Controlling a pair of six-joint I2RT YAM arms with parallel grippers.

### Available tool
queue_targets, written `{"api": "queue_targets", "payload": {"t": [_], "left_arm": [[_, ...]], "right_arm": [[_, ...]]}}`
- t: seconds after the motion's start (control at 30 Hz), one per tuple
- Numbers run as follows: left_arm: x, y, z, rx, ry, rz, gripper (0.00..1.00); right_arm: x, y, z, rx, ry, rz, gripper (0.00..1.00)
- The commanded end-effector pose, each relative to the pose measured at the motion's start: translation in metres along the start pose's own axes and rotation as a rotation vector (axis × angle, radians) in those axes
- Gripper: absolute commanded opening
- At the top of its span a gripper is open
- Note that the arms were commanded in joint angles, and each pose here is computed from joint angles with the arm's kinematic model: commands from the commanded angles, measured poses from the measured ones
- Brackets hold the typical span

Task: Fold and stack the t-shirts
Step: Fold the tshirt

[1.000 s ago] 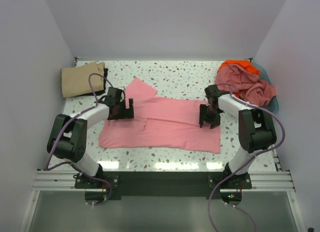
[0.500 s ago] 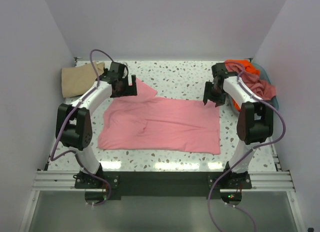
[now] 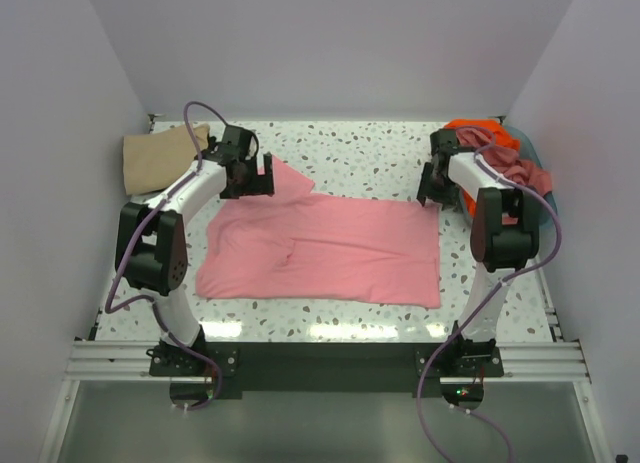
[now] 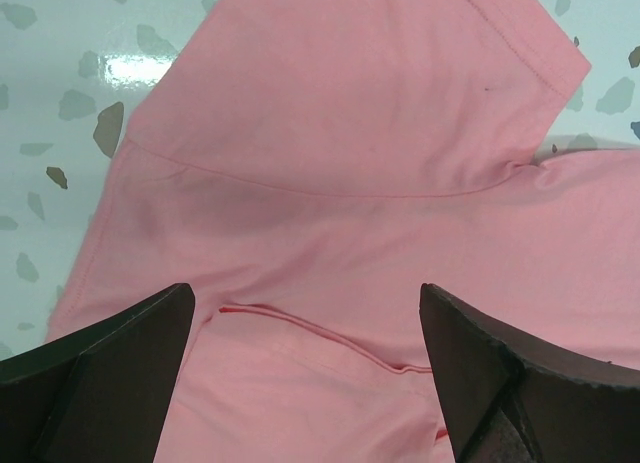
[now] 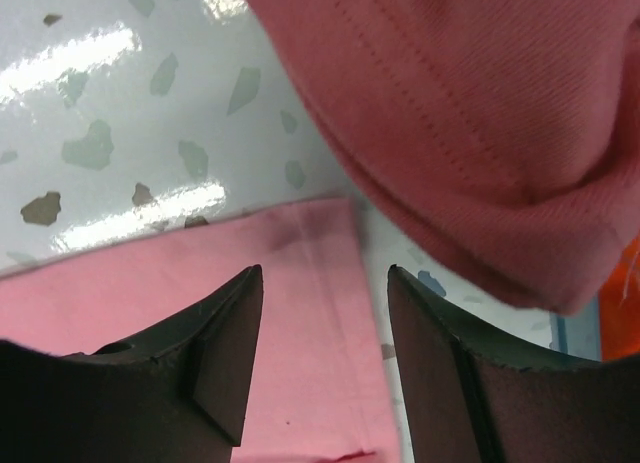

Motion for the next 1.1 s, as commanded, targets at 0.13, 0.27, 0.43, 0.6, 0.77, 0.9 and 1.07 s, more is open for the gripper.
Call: {"api": "queue_targets", "payload": {"t": [0.13, 0.27, 0.43, 0.6, 0.77, 0.9, 1.07], "left_arm": [[-0.016, 0.003, 0.002, 0.002, -0.018, 0.010, 1.00], [-0.018, 0.003, 0.001, 0.003, -0.015, 0.011, 1.00], [-0.016, 0.004, 0.002, 0.009, -0.021, 0.018, 1.00], [-0.003, -0.005, 0.019, 0.017, -0.042, 0.015, 1.00], [0.015, -0.026, 0.057, 0.025, -0.104, 0.000, 1.00], [0.051, -0.037, 0.080, 0.021, -0.130, 0.024, 1.00], [0.081, -0.049, 0.104, 0.012, -0.176, 0.040, 1.00]], "right_arm": [[0.022, -0.008, 0.014, 0.062, -0.068, -0.071, 0.55], [0.030, -0.005, 0.016, 0.079, -0.090, -0.068, 0.53], [0.037, 0.000, 0.013, 0.096, -0.069, -0.043, 0.47], [0.037, -0.001, 0.003, 0.085, -0.049, -0.042, 0.40], [0.042, 0.004, -0.011, 0.080, -0.026, -0.009, 0.28], [0.040, 0.008, -0.018, 0.084, -0.017, 0.024, 0.13], [0.028, 0.008, -0.024, 0.074, -0.013, 0.046, 0.00]]}}
Point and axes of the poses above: each gripper's point midway between its finger pads, its own x axis out along the fingers, its own y axis along the line the jaws close on, z = x × y, the point moved 5 cm from there along -x, back along the fingers, and after that the axes turned 13 degrees about -x, right-handed, at the moved point
